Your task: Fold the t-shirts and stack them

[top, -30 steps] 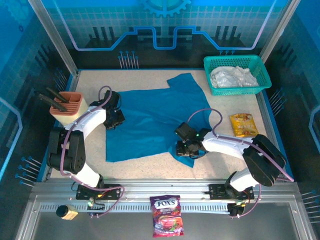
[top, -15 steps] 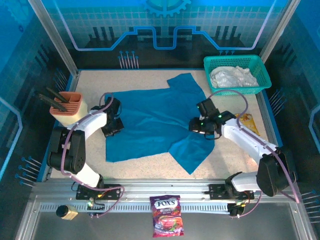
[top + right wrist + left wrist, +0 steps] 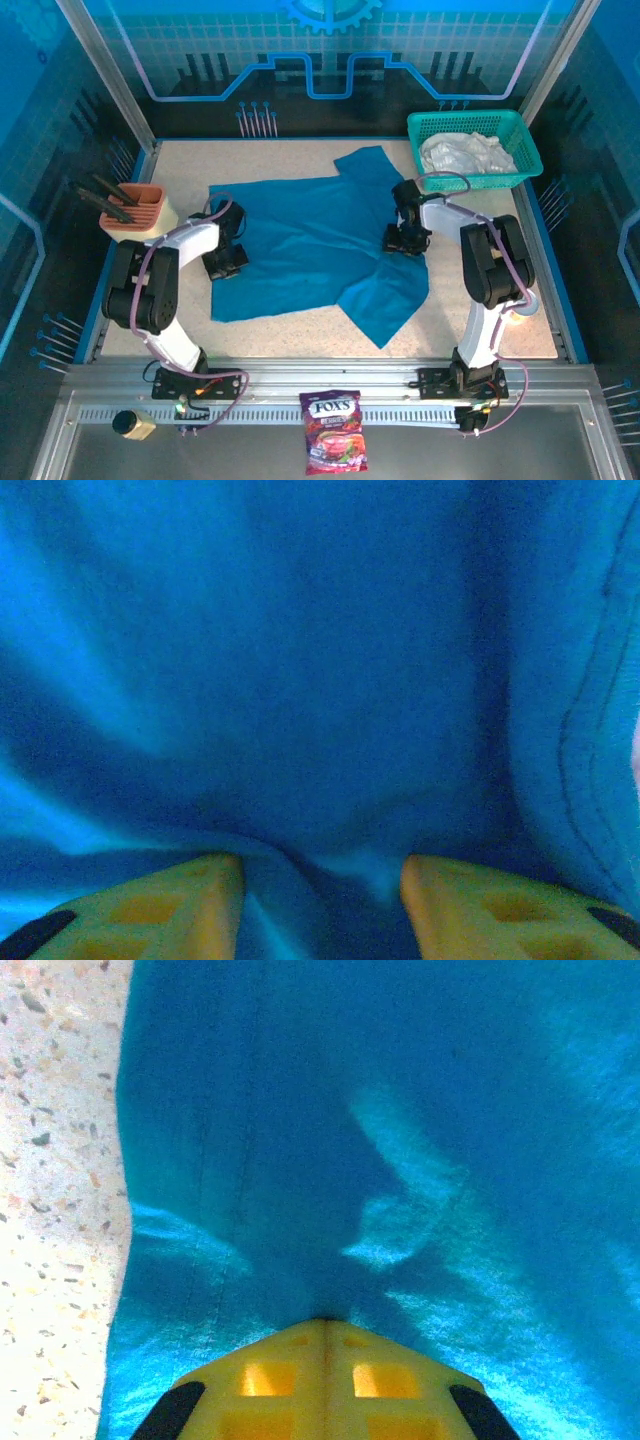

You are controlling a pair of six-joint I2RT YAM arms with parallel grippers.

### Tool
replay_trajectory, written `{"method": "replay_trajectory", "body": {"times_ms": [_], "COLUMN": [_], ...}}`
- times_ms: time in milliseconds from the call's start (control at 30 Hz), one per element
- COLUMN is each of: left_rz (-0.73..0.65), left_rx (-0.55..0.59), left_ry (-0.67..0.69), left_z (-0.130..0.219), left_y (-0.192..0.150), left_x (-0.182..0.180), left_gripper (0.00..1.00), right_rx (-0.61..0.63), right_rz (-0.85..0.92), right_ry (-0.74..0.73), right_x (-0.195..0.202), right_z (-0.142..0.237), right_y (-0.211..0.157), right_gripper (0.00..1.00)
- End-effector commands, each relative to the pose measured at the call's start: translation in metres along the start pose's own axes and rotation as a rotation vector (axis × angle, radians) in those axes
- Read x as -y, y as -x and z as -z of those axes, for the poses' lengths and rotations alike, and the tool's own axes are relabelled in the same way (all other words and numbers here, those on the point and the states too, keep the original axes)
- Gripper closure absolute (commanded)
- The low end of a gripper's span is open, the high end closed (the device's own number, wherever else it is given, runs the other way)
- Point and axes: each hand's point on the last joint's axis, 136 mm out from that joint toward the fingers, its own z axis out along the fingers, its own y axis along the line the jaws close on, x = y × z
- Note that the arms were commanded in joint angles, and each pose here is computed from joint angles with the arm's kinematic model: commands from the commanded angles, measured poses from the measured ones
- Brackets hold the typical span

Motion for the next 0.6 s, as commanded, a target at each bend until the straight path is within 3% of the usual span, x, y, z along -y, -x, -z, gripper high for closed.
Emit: {"method": "replay_trajectory", "body": {"times_ms": [0, 567], "left_rz": [-0.011, -0.03], "left_rx": [-0.023, -0.018], "left_ry": [0.015, 0.051], "left_z": [-0.003, -0.006], "left_y": [-0.002, -0.005], "left_x": [0.002, -0.007], "left_gripper": [1.0, 1.0], "right_rx": [-0.017, -0.065], "right_rz": [-0.005, -0.084], "right_ry": [0.015, -0.031], "right_x": [-0.002, 0.015], "right_z": [-0.009, -0.023], "right_y": [0.009, 0.067], "right_gripper": [0.52, 0.55]}}
